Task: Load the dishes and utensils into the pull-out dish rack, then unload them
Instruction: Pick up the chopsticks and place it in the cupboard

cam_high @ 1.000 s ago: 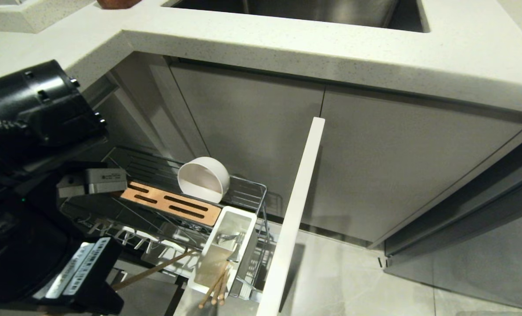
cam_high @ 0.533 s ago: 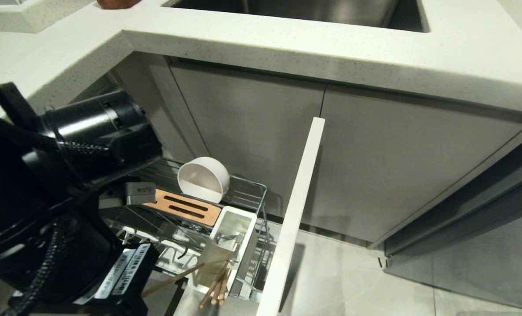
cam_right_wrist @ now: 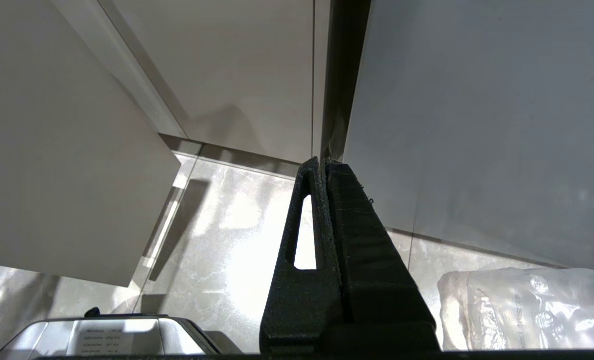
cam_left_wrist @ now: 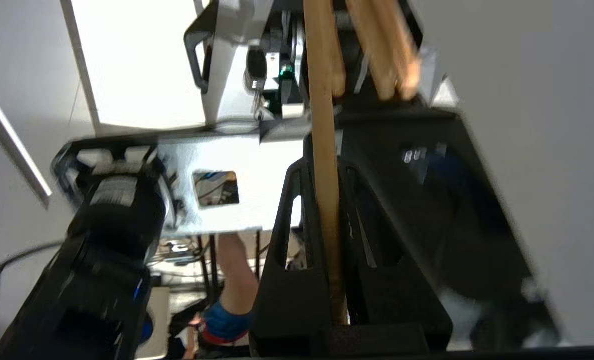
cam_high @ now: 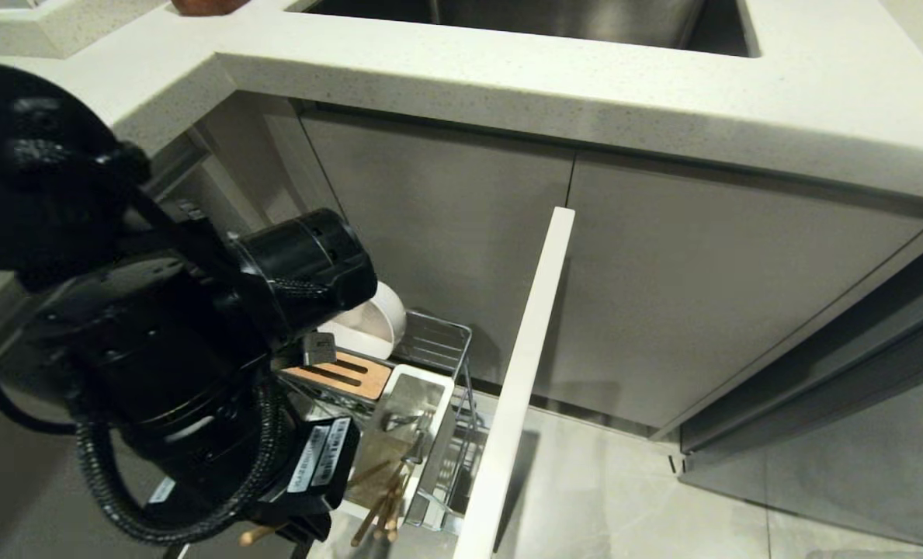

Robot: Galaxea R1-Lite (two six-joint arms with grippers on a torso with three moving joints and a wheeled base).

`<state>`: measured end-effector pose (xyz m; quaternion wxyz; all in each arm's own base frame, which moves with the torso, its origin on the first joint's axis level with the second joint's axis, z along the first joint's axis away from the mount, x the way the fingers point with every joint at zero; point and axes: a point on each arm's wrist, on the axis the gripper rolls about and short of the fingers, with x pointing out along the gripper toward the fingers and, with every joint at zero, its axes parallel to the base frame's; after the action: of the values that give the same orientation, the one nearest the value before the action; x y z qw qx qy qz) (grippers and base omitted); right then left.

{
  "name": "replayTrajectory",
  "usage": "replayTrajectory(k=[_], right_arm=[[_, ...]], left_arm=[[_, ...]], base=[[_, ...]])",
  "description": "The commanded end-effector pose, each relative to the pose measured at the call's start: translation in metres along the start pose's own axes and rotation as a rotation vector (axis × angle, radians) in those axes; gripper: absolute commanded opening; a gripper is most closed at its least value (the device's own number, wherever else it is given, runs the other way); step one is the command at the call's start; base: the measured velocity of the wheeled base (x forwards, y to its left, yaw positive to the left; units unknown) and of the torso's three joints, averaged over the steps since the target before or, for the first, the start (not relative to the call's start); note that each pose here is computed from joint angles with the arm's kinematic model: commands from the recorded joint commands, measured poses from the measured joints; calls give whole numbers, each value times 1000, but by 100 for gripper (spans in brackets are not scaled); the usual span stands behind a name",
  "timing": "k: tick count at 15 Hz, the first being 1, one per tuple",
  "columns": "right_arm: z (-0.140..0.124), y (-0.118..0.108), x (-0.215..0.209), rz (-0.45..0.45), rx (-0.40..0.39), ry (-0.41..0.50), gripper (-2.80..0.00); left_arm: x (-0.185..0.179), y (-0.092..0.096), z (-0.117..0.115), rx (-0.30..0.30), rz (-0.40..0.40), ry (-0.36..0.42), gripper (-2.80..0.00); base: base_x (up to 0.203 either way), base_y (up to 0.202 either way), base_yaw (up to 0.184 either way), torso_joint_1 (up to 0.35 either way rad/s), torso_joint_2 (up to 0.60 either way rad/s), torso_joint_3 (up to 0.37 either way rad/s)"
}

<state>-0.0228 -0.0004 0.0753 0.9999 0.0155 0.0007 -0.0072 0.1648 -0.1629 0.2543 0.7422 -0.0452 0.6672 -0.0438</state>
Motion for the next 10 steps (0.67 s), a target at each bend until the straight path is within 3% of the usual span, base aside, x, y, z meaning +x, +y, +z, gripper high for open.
replayTrajectory(k=[1,6,10], right_arm=[[0,0,0,-1,0,2,-280],[-1,0,0,0,0,3,-280],[-1,0,0,0,0,3,-280]], left_arm=[[14,-2,9,-25,36,32,-280],[34,-3,29,-68,43,37,-280],[46,0,45,-107,1,70,-280]], base=[[0,0,0,0,0,0],[0,0,0,0,0,0],[0,0,0,0,0,0]])
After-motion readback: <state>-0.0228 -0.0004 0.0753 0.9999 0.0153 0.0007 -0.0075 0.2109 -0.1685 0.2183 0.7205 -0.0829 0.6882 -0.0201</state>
